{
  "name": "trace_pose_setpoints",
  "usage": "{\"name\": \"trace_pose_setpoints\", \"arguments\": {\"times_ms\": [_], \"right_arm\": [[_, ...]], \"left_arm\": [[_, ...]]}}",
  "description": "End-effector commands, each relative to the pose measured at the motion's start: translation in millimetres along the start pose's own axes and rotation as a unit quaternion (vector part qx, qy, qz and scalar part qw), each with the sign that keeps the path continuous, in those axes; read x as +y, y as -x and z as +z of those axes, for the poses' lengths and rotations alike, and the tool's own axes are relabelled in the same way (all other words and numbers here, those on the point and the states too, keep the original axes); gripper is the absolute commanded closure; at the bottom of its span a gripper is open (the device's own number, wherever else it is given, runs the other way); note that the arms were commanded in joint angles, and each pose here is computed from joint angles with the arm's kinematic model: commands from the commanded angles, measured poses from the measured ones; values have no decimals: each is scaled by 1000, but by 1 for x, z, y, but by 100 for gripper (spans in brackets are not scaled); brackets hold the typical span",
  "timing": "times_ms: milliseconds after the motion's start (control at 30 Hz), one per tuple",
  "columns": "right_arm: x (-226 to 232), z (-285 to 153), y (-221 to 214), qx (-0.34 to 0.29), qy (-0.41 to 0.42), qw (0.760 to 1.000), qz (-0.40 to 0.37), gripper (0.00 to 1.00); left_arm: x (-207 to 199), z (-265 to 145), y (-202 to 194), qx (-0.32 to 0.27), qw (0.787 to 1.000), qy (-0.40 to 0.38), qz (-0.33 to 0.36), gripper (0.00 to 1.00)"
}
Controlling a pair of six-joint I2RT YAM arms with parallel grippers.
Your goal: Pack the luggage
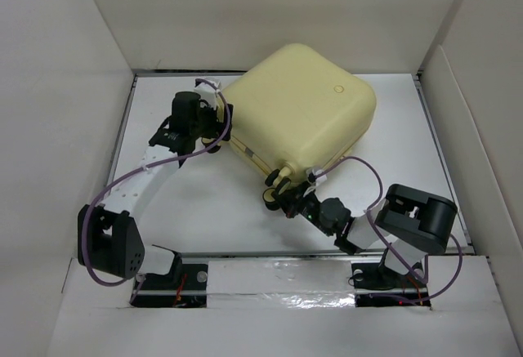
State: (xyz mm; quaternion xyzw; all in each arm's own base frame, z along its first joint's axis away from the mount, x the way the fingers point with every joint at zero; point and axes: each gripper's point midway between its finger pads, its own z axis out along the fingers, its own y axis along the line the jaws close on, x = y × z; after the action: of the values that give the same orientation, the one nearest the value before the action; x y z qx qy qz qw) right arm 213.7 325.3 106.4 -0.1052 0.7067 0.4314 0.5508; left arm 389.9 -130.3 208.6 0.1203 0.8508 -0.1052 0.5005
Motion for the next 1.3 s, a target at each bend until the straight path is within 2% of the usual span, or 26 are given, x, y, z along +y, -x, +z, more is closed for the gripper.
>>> {"name": "trace_pose_setpoints", "arguments": {"times_ms": [0,133,267,433,567,667,800,1133,1267], "right_arm": [[69,-4,49,-78,163,982,60,100],[67,-4,48,-77,166,981,60,100],[62,-5,47,-79,162,982,62,100],[63,-7,41,-68,174,980,63,100],[65,-7,41,-68,179,979,66,100],[64,-8,41,-68,180,979,67,100],[61,-9,44,-71,175,980,64,100],[57,-11,47,-73,168,981,58,100],[57,-11,45,-71,169,981,57,100]], "left_arm": [[13,-5,18,-11,999,25,37,3],[31,-5,19,-9,996,76,36,3],[41,-13,27,-34,993,109,30,3],[25,-33,48,-80,994,68,27,6],[38,-43,62,-98,991,89,26,4],[38,-29,60,-75,994,77,31,3],[30,2,35,-15,998,44,40,3],[25,25,25,20,999,15,41,4],[24,33,15,34,999,8,40,11]]}}
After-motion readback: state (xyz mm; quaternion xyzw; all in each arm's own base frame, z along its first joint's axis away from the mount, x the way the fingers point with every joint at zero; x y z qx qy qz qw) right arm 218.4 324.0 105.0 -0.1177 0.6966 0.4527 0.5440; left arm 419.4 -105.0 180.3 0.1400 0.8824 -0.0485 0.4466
